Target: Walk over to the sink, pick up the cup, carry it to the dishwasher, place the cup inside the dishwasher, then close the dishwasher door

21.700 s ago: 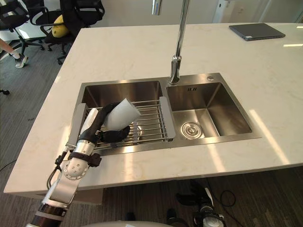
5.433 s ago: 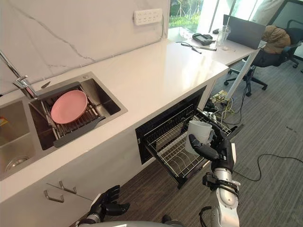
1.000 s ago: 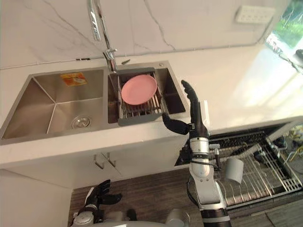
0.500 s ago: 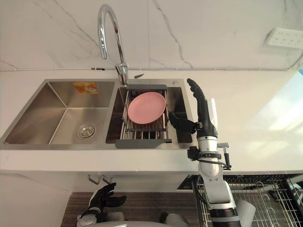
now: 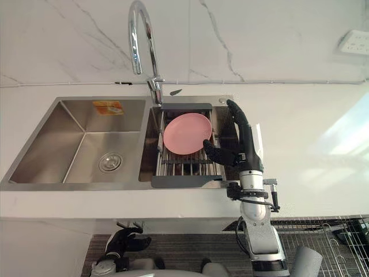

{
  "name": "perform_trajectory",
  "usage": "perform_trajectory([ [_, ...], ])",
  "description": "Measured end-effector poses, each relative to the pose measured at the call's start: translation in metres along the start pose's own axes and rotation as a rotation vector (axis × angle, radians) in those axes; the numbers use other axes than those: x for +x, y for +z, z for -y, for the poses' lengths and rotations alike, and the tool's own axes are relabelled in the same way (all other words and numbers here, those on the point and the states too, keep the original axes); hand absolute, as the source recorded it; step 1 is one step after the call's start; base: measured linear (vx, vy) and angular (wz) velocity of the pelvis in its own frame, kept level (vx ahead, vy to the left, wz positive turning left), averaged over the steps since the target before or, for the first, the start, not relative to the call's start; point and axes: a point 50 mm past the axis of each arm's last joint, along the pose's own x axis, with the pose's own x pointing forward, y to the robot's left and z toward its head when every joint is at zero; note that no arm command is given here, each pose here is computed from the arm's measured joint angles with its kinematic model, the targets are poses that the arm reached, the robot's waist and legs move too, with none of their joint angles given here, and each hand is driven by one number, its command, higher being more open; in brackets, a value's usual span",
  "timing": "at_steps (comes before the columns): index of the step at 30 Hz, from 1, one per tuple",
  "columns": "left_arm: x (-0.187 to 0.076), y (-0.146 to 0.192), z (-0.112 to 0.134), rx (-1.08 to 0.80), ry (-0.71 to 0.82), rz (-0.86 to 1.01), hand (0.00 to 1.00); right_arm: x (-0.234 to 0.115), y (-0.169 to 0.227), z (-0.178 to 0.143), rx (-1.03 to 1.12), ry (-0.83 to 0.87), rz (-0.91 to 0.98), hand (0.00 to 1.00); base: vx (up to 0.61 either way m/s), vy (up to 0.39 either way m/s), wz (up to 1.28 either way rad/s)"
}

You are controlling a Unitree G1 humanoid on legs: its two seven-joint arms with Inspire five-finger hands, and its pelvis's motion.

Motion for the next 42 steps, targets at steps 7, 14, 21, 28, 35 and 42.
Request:
perform_trajectory([
  [7,-0.001,-0.005,-0.009,0.011,0.020,-0.013,0.90,-0.006,-0.018,-0.005,-0.014,0.068,-0.081,0.90,-0.03,-0.010,-0.05],
  [14,-0.001,-0.007,-0.010,0.002,0.027,-0.031,0.90,-0.009,-0.022,-0.007,-0.012,0.068,-0.104,0.90,0.00,0.000,0.00],
  [21,-0.001,-0.010,-0.011,-0.002,0.030,-0.048,0.90,-0.026,-0.041,-0.011,-0.060,0.067,-0.233,0.90,0.00,-0.003,0.00],
  [28,-0.002,-0.012,-0.012,-0.001,0.026,-0.062,0.90,-0.028,-0.041,-0.011,-0.172,0.084,-0.222,0.90,-0.02,-0.013,0.04],
  [35,-0.002,-0.013,-0.011,-0.001,0.020,-0.064,0.90,-0.022,-0.041,-0.001,-0.278,0.114,-0.186,0.90,-0.01,-0.007,0.02],
  [42,-0.002,-0.013,-0.012,-0.009,0.016,-0.064,0.90,-0.004,-0.032,0.010,-0.393,0.135,-0.103,0.90,-0.01,-0.011,0.05],
])
